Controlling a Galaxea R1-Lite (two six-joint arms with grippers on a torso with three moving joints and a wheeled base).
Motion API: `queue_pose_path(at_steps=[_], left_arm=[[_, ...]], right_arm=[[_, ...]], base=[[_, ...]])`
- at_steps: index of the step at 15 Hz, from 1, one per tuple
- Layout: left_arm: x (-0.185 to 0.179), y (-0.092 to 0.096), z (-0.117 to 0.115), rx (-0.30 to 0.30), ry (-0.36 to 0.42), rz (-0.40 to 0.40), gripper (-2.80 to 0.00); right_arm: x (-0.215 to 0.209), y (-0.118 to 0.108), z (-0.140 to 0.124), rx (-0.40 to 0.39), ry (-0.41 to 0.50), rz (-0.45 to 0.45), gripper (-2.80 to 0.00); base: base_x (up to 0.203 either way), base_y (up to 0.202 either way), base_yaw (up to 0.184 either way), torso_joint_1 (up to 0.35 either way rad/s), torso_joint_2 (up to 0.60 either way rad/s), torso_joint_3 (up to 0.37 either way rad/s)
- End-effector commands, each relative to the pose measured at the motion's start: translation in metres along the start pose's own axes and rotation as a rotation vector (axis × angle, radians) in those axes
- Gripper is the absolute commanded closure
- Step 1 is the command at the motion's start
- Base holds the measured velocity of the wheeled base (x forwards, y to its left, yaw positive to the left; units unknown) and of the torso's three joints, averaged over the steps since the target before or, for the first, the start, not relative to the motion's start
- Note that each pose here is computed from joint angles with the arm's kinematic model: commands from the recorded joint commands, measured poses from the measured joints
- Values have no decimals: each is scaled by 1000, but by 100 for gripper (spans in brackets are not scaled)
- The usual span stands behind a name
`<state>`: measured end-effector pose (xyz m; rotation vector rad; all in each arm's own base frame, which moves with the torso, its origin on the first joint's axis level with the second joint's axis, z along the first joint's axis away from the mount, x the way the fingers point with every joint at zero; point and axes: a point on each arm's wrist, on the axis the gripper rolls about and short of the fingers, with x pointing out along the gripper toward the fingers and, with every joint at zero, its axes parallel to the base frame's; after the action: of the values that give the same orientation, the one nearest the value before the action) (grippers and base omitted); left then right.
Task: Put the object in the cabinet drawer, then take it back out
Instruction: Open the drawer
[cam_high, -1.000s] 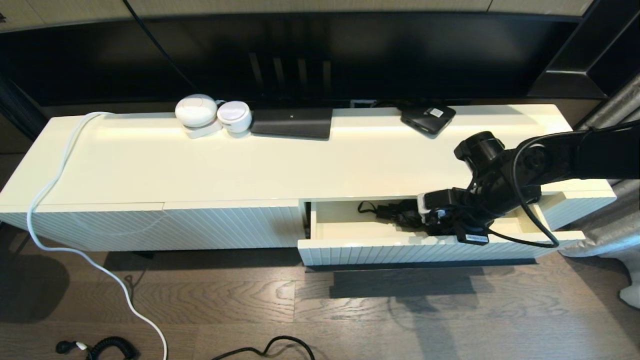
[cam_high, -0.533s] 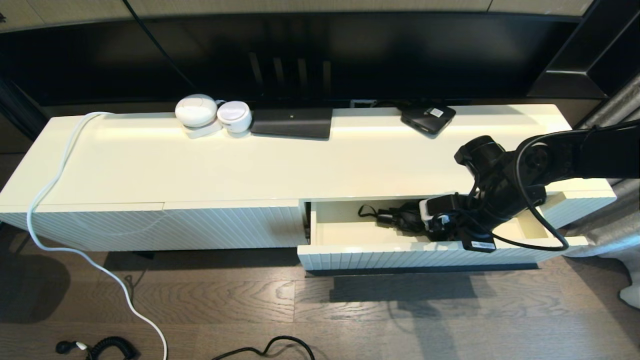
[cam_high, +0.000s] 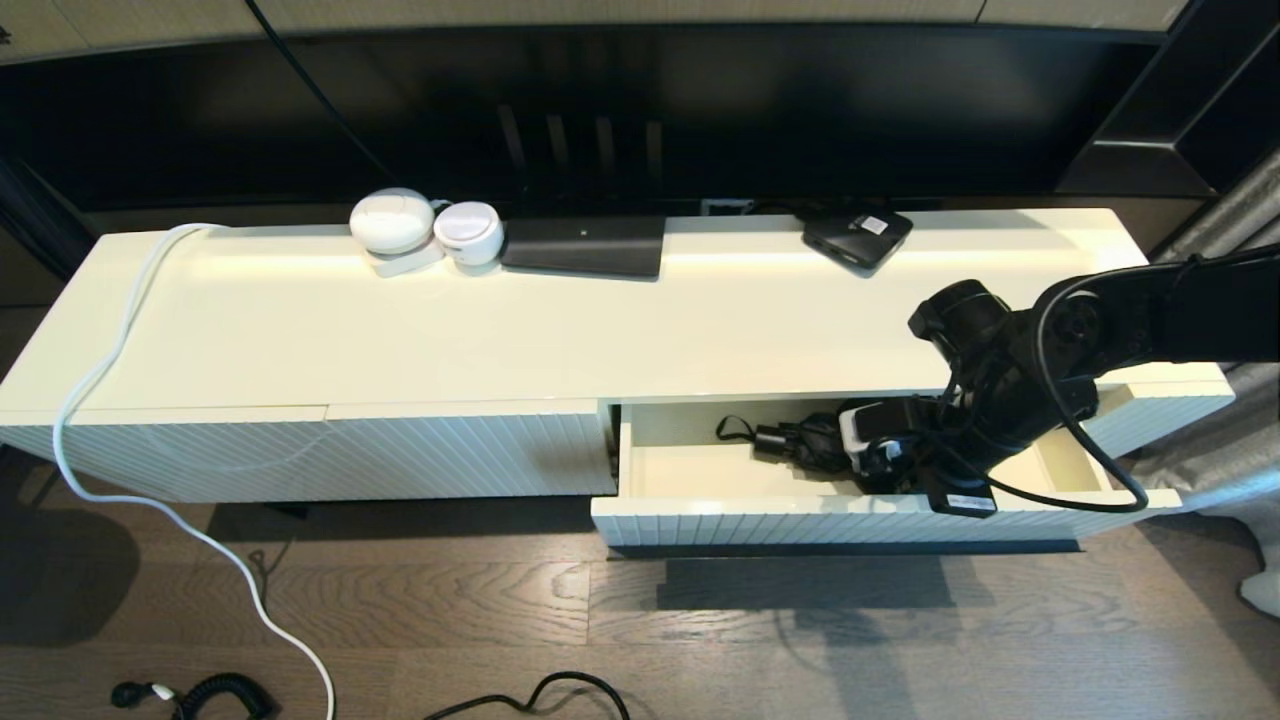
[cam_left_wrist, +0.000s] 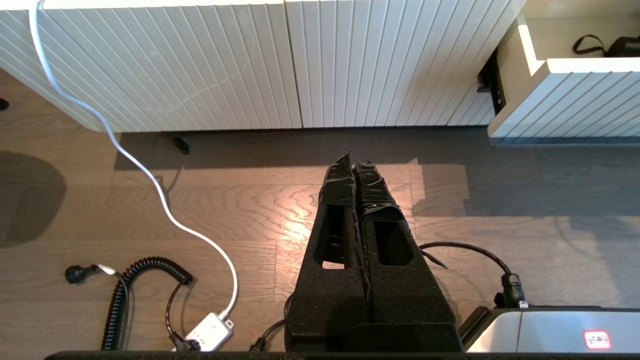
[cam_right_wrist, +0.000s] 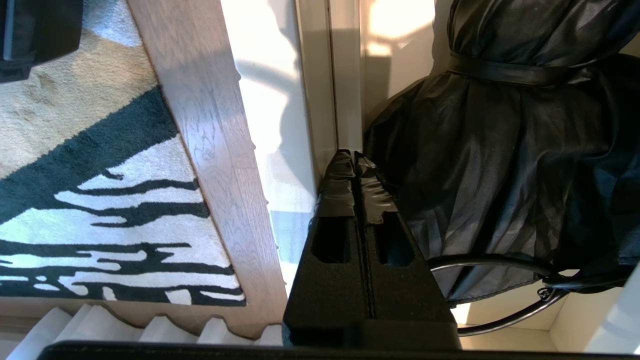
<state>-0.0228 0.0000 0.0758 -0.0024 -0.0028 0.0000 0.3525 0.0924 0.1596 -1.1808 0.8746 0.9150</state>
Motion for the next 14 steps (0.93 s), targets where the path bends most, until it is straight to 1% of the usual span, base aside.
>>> queue_pose_path(at_steps=[1,5,6,10,13,14], left_arm=[[0,0,0,-1,0,0,0],[0,0,0,-1,0,0,0],[0,0,0,-1,0,0,0],[0,0,0,-1,0,0,0],[0,0,0,-1,1,0,0],[0,0,0,-1,0,0,0]], right_arm=[[0,7,-1,-11,6,25,0],[2,13,-2,-14,10,48,0],[3,18,-3,-15,12,66,0],[0,29,-5,-31,9,94,0],[0,31,-5,-31,7,98,0],[1,37,-7,-30,9,119,0]], base=[[0,0,0,0,0,0],[0,0,0,0,0,0],[0,0,0,0,0,0],[0,0,0,0,0,0],[0,0,0,0,0,0],[0,0,0,0,0,0]])
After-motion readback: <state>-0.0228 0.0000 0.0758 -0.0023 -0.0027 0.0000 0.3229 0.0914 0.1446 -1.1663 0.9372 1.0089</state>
